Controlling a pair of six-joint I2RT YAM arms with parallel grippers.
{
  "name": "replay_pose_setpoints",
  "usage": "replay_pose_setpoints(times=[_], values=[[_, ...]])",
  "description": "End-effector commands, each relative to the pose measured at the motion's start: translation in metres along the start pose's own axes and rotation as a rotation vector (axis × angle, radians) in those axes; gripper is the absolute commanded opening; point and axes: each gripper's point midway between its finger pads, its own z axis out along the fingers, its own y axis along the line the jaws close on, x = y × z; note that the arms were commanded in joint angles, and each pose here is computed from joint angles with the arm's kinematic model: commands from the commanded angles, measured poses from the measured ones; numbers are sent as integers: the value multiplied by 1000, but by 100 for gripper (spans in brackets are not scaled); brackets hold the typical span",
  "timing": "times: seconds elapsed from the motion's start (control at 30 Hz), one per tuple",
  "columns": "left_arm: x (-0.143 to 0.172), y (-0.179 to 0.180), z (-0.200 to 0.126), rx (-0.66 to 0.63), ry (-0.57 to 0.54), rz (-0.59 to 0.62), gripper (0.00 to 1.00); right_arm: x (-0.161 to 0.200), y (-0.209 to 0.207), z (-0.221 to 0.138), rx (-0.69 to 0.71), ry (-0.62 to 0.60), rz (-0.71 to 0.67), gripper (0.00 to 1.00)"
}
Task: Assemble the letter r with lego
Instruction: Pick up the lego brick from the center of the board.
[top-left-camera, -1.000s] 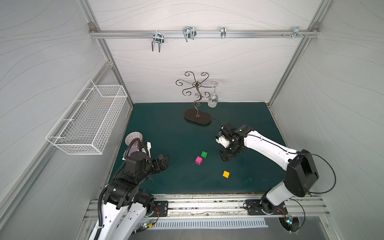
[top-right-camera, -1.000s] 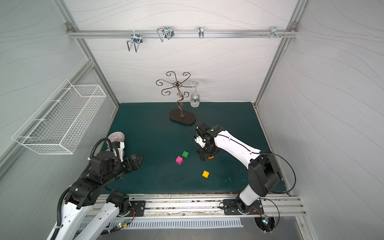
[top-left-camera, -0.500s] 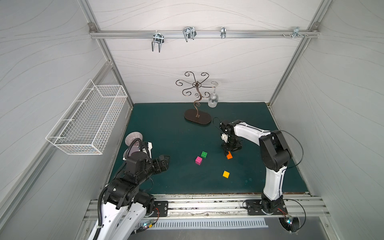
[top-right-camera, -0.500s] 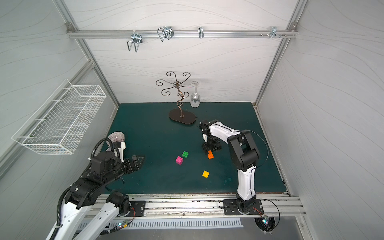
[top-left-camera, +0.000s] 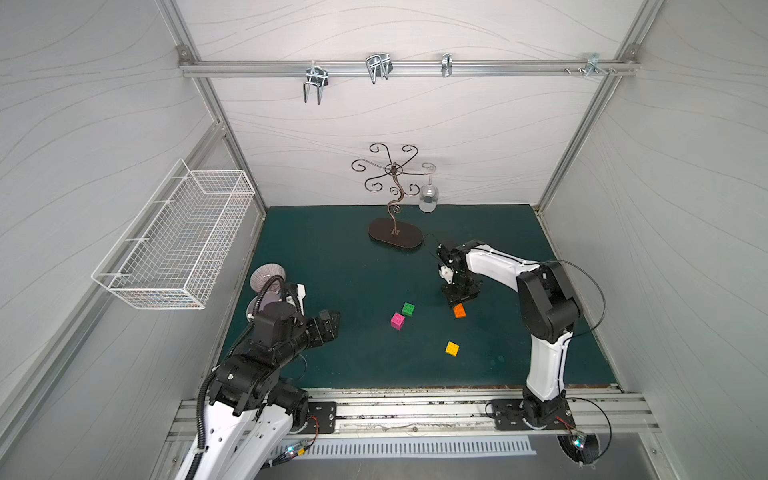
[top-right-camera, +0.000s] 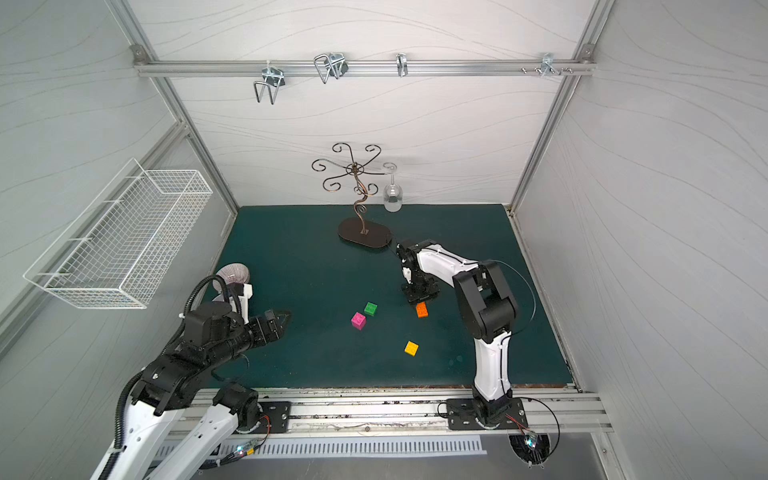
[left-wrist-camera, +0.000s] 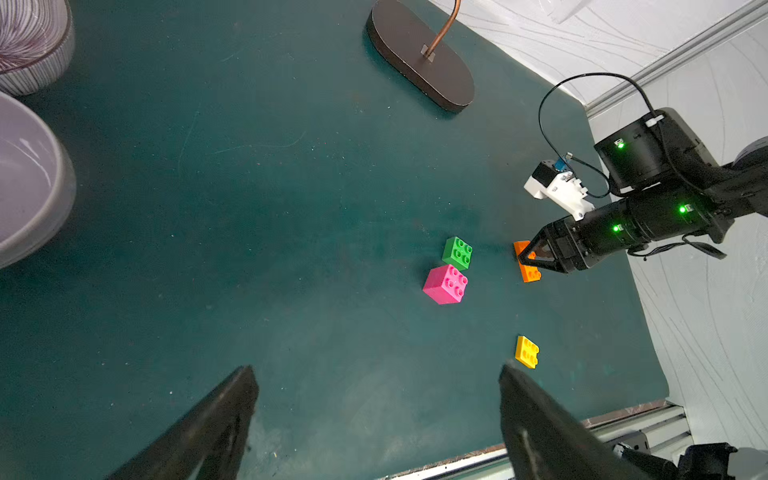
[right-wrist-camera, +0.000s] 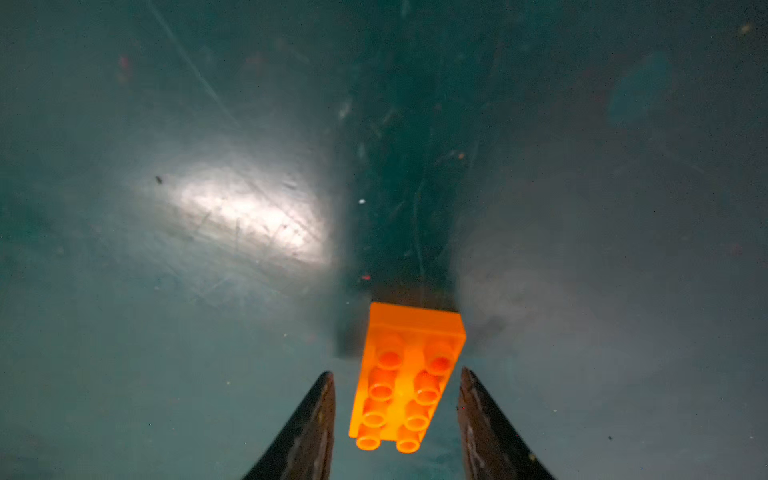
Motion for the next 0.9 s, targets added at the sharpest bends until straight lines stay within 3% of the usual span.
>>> replay_pose_setpoints(times=[0.0,0.23,0.4,0.6,0.83,0.87], values=[[-11,-6,-1,22,-47,-1,94,11,2,7,4,41,10,49],[-11,-6,0,20,-44,-2,94,17,-1,1,16,38,26,49],[-11,-6,-1,23,-46,0,94,18,0,4,11,50,21,43],[-11,-6,-1,20,-47,-2,94,19,5,6,12,54,-2,27],[-11,-6,-2,23,-50,-1,94,23,24,-4,14,48,-78,0],[-11,-6,-2,23,-50,-1,94,25,29,-7,14,43,-97,0]])
